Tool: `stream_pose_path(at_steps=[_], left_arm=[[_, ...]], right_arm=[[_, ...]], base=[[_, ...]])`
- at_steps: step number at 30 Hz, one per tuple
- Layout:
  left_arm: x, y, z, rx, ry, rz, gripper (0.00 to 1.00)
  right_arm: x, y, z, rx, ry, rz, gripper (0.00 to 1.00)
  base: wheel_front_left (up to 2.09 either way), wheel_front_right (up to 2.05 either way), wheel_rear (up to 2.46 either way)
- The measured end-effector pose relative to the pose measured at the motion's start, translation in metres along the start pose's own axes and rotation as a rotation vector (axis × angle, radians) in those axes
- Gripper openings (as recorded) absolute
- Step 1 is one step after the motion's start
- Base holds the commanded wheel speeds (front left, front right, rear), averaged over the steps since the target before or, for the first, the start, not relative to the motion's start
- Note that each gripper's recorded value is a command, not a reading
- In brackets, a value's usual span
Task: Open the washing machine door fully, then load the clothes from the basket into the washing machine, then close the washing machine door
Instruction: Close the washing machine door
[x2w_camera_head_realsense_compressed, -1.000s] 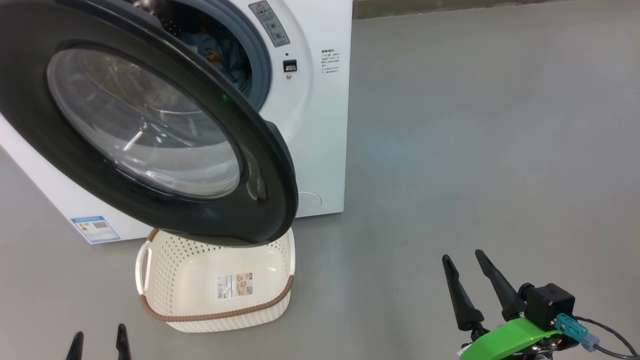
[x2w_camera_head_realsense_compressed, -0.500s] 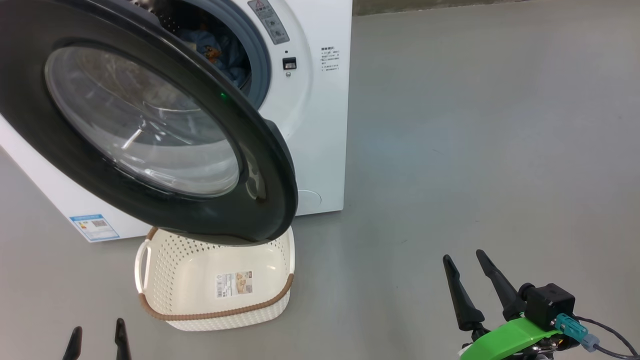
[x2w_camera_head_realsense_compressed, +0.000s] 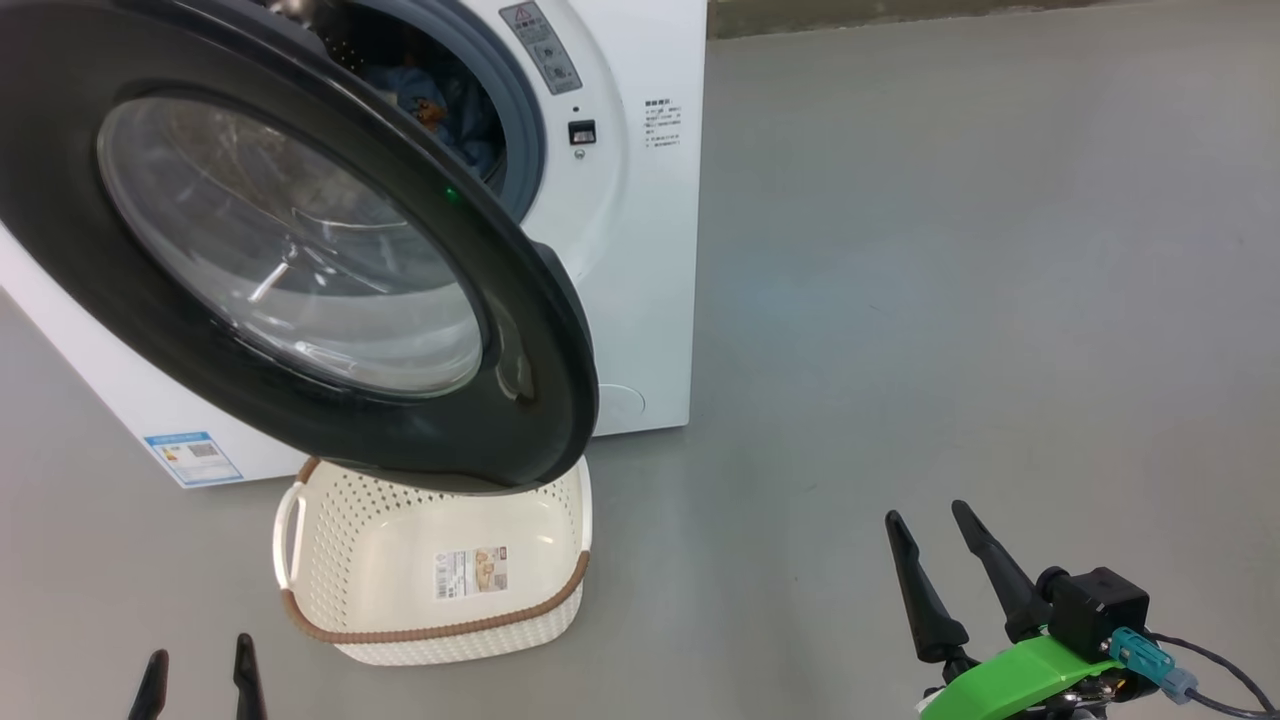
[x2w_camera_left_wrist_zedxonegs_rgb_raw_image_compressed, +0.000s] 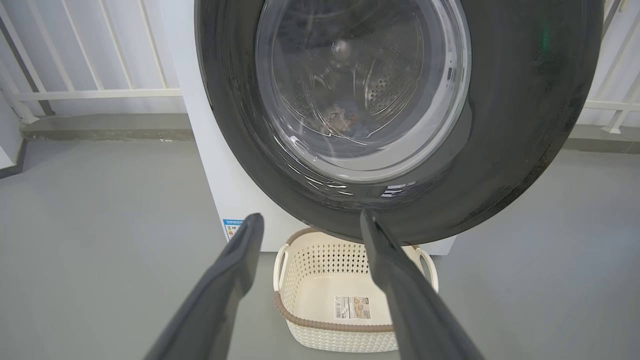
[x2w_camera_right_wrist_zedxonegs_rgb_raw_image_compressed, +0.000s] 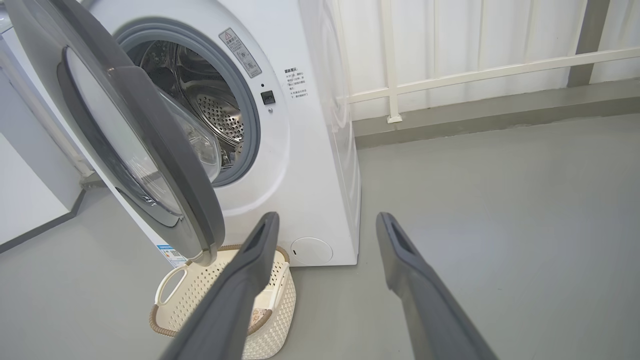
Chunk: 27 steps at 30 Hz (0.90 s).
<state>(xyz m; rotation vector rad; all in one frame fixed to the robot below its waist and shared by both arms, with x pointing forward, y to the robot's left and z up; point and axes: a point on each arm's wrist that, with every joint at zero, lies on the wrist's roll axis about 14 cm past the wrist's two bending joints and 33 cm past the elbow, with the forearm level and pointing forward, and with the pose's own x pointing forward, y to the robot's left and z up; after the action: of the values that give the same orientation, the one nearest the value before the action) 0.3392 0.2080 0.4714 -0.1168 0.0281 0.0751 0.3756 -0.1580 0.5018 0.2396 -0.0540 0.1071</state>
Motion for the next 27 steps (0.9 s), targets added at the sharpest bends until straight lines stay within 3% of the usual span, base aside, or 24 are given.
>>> stream_pose_path(at_steps=[4, 5, 7, 13, 18, 22, 27], left_arm=[[-0.001, 0.000, 0.002, 0.000, -0.007, -0.001, 1.00], [-0.001, -0.001, 0.002, 0.000, -0.008, -0.002, 1.00], [-0.001, -0.001, 0.003, -0.001, -0.010, -0.002, 1.00], [-0.001, -0.002, 0.003, -0.001, -0.011, -0.005, 1.00], [0.000, -0.001, 0.001, -0.009, -0.004, -0.002, 1.00], [0.000, -0.002, -0.001, -0.009, 0.004, -0.004, 1.00], [0.000, -0.002, -0.002, -0.016, 0.006, -0.001, 1.00]], right_arm=[[0.000, 0.001, 0.000, 0.000, -0.001, 0.003, 0.99], [0.000, 0.001, 0.000, 0.000, -0.001, 0.003, 0.55], [-0.001, 0.001, 0.001, 0.000, -0.001, 0.003, 0.00], [0.002, 0.003, 0.016, 0.003, -0.051, 0.008, 0.00], [0.008, 0.020, 0.068, 0.008, -0.215, 0.064, 0.00], [0.008, 0.050, 0.114, 0.006, -0.362, 0.159, 0.00], [0.000, 0.118, 0.169, -0.013, -0.541, 0.390, 0.00]], base=[[0.00, 0.00, 0.00], [0.00, 0.00, 0.00], [0.00, 0.00, 0.00], [0.00, 0.00, 0.00], [0.00, 0.00, 0.00], [0.00, 0.00, 0.00], [0.00, 0.00, 0.00]])
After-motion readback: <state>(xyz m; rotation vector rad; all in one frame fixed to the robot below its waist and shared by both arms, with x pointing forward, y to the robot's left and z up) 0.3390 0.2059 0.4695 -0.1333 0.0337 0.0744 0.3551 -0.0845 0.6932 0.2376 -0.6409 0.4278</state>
